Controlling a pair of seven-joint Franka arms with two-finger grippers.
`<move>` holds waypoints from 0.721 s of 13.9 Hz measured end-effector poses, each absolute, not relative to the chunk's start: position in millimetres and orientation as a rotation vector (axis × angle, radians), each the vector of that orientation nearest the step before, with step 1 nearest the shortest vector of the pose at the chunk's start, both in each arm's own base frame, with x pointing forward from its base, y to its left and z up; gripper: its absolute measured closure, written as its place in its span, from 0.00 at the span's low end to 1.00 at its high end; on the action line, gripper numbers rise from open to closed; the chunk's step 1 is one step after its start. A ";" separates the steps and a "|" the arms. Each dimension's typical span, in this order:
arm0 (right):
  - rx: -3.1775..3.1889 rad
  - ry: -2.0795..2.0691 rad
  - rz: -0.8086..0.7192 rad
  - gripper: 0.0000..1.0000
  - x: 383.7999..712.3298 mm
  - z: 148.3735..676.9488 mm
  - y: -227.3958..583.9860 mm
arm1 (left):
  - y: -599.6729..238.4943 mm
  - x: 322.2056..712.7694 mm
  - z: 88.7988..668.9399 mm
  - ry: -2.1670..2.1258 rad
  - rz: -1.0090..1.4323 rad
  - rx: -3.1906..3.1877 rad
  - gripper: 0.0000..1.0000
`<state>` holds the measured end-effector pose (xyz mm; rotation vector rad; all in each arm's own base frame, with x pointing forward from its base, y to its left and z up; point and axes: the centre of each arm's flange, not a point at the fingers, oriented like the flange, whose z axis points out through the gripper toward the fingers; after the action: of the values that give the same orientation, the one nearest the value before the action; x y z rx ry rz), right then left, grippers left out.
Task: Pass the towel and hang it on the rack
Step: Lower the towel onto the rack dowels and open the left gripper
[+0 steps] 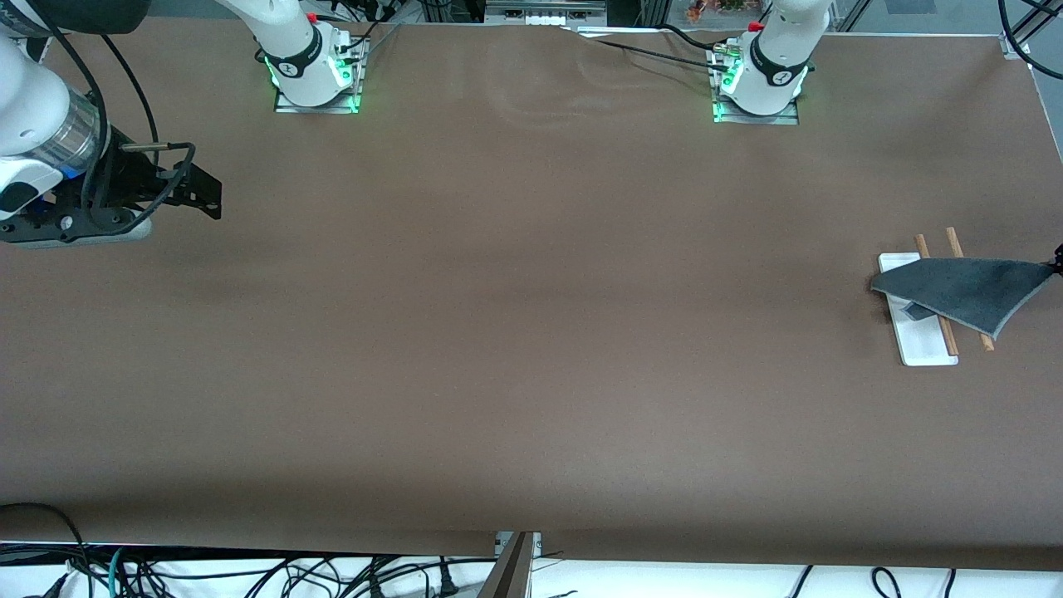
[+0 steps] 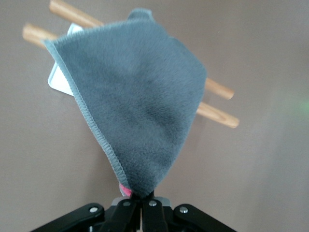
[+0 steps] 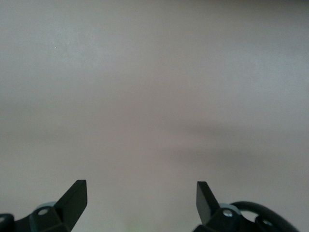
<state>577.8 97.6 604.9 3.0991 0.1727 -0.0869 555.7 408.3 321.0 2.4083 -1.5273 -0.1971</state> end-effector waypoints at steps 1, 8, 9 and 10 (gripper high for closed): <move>3.099 0.173 -0.087 0.00 577.8 604.9 97.6 | 411.1 554.5 310.4 -1.518 -0.198 2.404 0.97; 3.099 0.173 -0.087 0.00 577.8 604.9 97.8 | 413.1 555.6 300.1 -1.515 -0.194 2.403 0.42; 3.099 0.173 -0.087 0.00 577.8 604.9 97.9 | 413.7 556.0 301.3 -1.516 -0.192 2.406 0.31; 3.099 0.173 -0.087 0.00 577.8 604.9 97.9 | 414.7 556.2 302.7 -1.516 -0.190 2.409 0.20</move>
<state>577.8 97.9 604.9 3.0991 0.1734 -0.0866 556.2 414.7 302.7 2.4093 -1.5158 -0.1897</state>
